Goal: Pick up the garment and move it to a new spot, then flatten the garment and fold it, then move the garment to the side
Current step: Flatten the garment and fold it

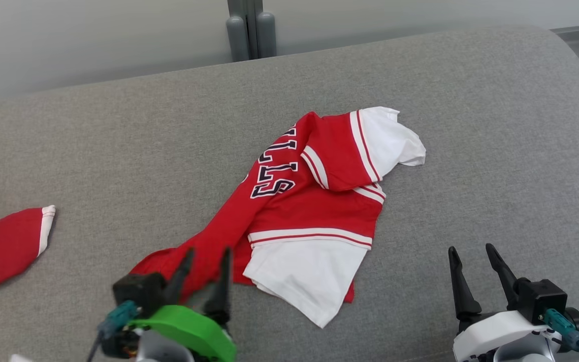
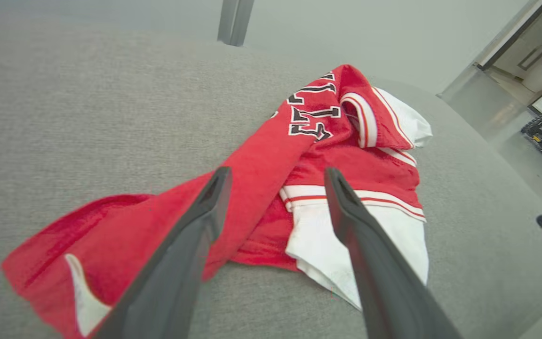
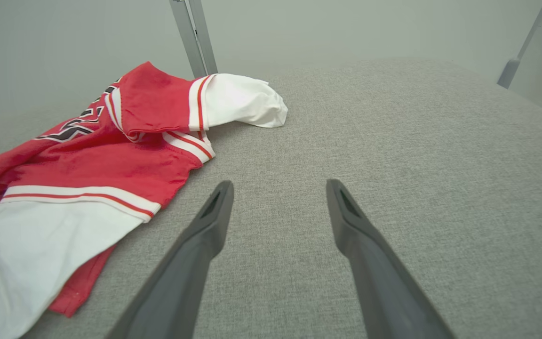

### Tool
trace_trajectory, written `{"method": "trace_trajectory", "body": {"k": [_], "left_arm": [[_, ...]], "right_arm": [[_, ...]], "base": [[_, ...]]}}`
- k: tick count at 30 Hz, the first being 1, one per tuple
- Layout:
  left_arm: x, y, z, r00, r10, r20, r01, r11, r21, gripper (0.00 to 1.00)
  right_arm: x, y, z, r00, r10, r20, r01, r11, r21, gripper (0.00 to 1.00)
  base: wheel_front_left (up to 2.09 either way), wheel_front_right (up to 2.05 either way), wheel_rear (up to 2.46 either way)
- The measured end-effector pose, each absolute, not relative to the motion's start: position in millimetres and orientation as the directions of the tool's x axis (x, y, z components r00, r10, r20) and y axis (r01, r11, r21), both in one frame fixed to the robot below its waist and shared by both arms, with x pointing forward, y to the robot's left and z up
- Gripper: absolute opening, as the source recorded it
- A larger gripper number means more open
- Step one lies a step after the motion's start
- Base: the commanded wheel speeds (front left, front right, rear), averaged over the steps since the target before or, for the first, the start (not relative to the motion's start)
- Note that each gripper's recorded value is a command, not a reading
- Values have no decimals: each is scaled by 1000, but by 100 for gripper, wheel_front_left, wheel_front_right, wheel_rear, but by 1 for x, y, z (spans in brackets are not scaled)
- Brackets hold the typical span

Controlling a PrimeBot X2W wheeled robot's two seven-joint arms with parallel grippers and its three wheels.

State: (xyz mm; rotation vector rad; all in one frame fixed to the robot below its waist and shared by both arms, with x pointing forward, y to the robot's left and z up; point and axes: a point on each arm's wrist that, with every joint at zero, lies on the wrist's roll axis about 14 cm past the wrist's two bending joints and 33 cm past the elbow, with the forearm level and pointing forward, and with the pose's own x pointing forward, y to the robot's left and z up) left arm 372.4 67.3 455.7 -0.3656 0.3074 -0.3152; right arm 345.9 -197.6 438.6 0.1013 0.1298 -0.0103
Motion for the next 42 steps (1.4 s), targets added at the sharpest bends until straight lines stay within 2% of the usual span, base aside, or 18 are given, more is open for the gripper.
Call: {"method": "trace_trajectory", "body": {"k": [3,7,14,23,25,26,30,36,42], "left_arm": [[360,24,452,825,-496,-271,350,824,-446,100],[352,3,421,736,-554,-388,358,806,-471,100],[369,2,388,704,-522,-481,315,837,-447,100],[373,-3,380,690,-533,-490,299,826,-477,100],[372,-5,381,685,-541,-488,304,821,-483,71],[371,-7,383,682,-549,-483,311,815,-488,40],[367,-18,393,671,-585,-455,331,786,-523,0],[363,-35,412,660,-633,-405,364,741,-564,0],[352,-61,428,598,-719,-354,414,655,-632,0]], "right_arm": [[349,-197,440,992,-1,-125,13,995,102,100],[355,-198,444,994,-7,-110,19,994,107,100],[348,-214,437,989,-59,-136,73,992,103,100],[341,-224,434,984,-96,-150,113,988,110,100],[341,-224,435,984,-95,-148,112,988,111,100],[341,-224,435,985,-95,-147,112,988,111,100],[341,-224,437,985,-94,-141,110,988,111,100],[339,-225,440,986,-99,-132,113,988,109,100],[334,-230,441,985,-115,-132,129,986,107,100]], "base": [[0,0,0],[0,0,0],[0,0,0],[0,0,0],[0,0,0],[0,0,0],[0,0,0],[0,0,0],[0,0,0]]}}
